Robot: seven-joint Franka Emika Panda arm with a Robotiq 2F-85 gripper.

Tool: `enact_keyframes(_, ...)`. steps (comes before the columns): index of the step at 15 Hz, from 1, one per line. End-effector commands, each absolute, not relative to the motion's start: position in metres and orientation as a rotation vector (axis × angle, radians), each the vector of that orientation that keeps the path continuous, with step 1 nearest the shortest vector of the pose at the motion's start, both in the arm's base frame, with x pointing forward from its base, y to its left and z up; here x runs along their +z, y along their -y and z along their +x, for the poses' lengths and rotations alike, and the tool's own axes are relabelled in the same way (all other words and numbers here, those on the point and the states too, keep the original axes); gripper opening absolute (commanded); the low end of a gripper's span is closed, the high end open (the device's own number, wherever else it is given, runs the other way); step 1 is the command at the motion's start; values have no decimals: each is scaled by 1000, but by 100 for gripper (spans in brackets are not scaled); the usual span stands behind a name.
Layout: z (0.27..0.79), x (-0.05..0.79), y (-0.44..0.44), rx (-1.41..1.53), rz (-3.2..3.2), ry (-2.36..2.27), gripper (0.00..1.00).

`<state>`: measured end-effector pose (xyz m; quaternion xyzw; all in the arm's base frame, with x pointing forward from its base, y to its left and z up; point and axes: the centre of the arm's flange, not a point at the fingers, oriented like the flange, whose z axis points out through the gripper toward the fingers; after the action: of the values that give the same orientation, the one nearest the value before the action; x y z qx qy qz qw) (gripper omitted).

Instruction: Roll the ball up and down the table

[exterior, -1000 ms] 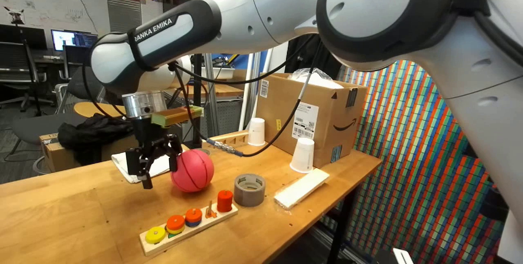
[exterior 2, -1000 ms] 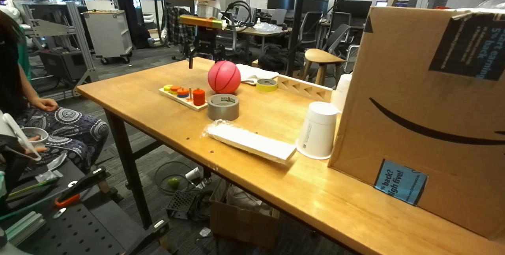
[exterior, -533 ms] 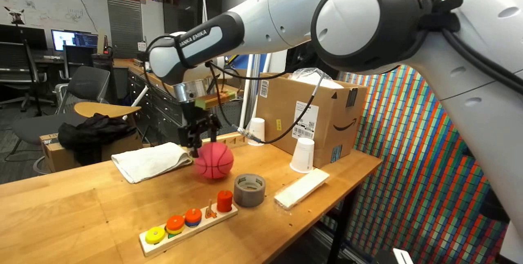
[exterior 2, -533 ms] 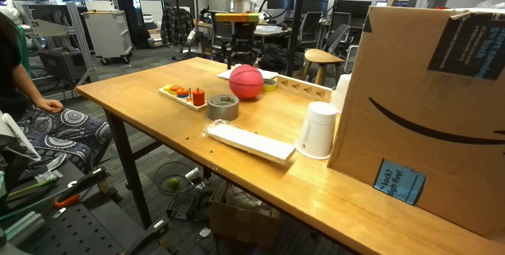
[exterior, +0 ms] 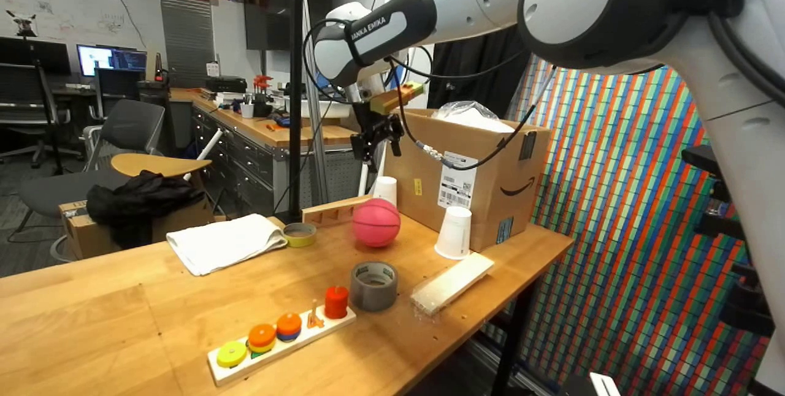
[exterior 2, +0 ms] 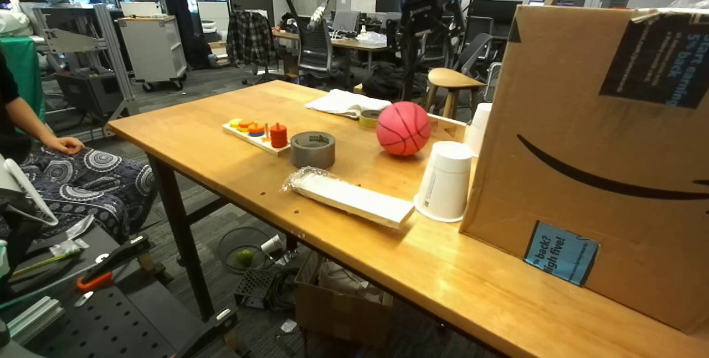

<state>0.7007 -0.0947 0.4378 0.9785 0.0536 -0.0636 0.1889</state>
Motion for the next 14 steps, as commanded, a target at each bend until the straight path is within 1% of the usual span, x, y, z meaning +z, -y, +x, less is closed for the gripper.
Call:
enact_keyframes(1, 656, 457, 58, -81, 2710, -208, 100)
enact_keyframes(5, 633, 459, 7, -50, 2717, -314, 100)
enact_keyframes(10, 609, 448, -34, -94, 2820, -461, 100)
enact_keyframes(11, 634, 445, -31, -121, 2770, -401, 100)
enact_keyframes(14, 624, 441, -40, -132, 2798, -430, 100)
